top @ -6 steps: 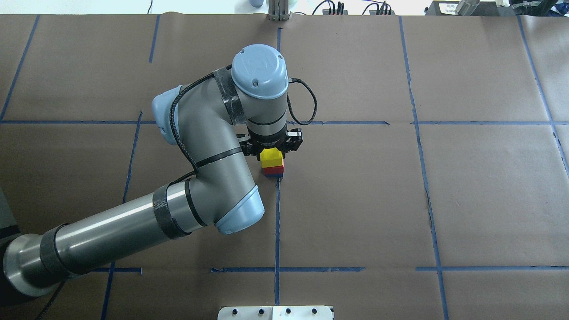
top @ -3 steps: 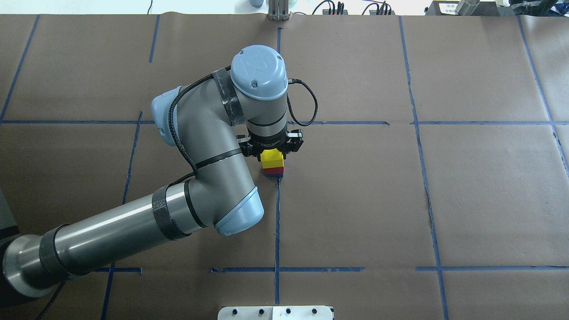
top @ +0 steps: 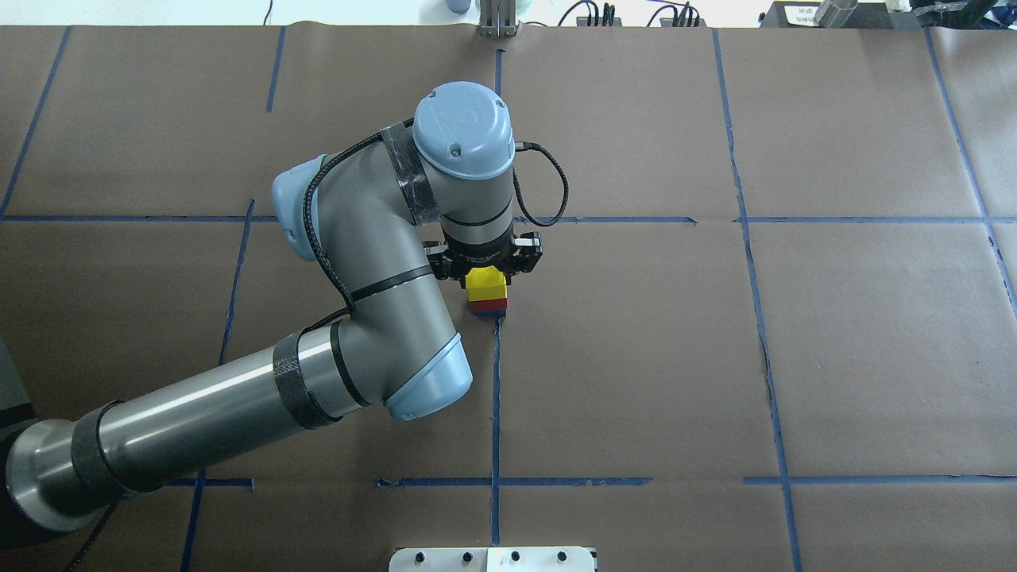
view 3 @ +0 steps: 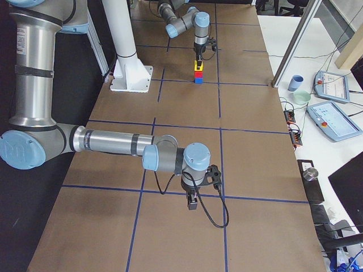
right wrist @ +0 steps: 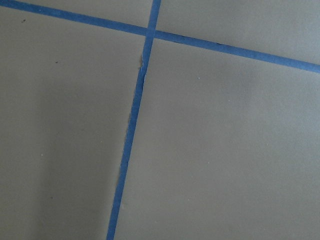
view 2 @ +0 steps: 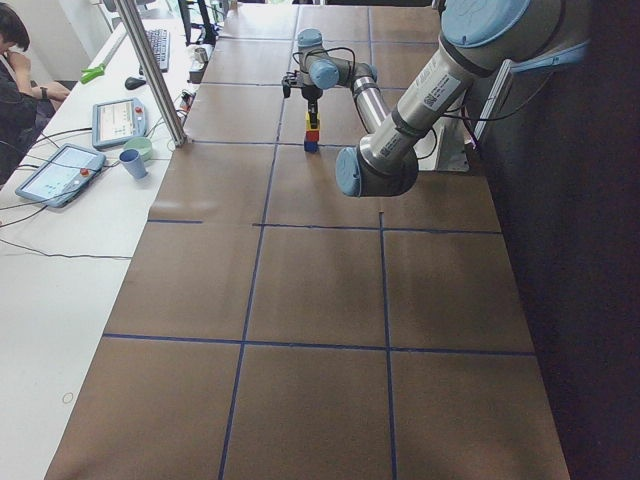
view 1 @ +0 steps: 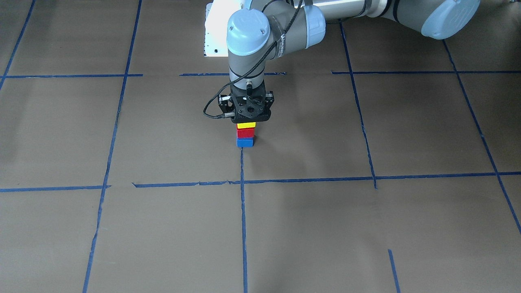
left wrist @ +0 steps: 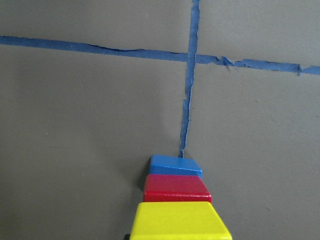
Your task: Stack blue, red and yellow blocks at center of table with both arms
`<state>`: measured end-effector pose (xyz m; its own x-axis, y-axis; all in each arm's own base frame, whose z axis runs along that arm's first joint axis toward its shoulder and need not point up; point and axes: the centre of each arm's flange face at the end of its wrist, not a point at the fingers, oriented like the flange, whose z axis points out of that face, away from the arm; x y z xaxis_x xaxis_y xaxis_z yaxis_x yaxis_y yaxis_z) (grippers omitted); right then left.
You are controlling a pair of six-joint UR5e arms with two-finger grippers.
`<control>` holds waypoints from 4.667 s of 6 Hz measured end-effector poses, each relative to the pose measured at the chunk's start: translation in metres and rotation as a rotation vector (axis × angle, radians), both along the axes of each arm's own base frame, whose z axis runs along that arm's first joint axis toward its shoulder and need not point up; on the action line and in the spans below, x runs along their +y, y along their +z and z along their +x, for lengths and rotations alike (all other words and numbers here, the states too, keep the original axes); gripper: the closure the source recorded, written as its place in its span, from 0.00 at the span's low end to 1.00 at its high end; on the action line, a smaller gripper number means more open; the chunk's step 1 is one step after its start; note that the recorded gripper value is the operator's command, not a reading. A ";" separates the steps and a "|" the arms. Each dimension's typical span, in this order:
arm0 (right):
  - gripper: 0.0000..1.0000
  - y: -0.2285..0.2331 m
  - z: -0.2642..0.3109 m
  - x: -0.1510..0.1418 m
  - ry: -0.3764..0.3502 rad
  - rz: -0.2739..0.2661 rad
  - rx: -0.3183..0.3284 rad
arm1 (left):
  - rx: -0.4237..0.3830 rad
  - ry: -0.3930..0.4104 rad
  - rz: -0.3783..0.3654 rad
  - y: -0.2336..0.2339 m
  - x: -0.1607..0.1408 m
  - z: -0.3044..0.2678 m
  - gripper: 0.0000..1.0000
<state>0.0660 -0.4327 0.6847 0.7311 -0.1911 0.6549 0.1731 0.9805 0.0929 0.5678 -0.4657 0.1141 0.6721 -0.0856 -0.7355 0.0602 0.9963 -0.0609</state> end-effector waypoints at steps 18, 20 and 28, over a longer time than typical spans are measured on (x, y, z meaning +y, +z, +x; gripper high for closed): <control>0.00 -0.002 -0.001 -0.007 0.006 0.003 -0.001 | -0.085 0.248 0.156 0.544 0.014 -0.636 0.00; 0.00 -0.001 -0.002 -0.006 0.006 0.000 -0.001 | -0.086 0.238 0.124 0.560 0.024 -0.636 0.00; 0.00 0.002 -0.002 -0.004 0.021 -0.022 -0.010 | -0.085 0.246 0.100 0.573 0.036 -0.634 0.00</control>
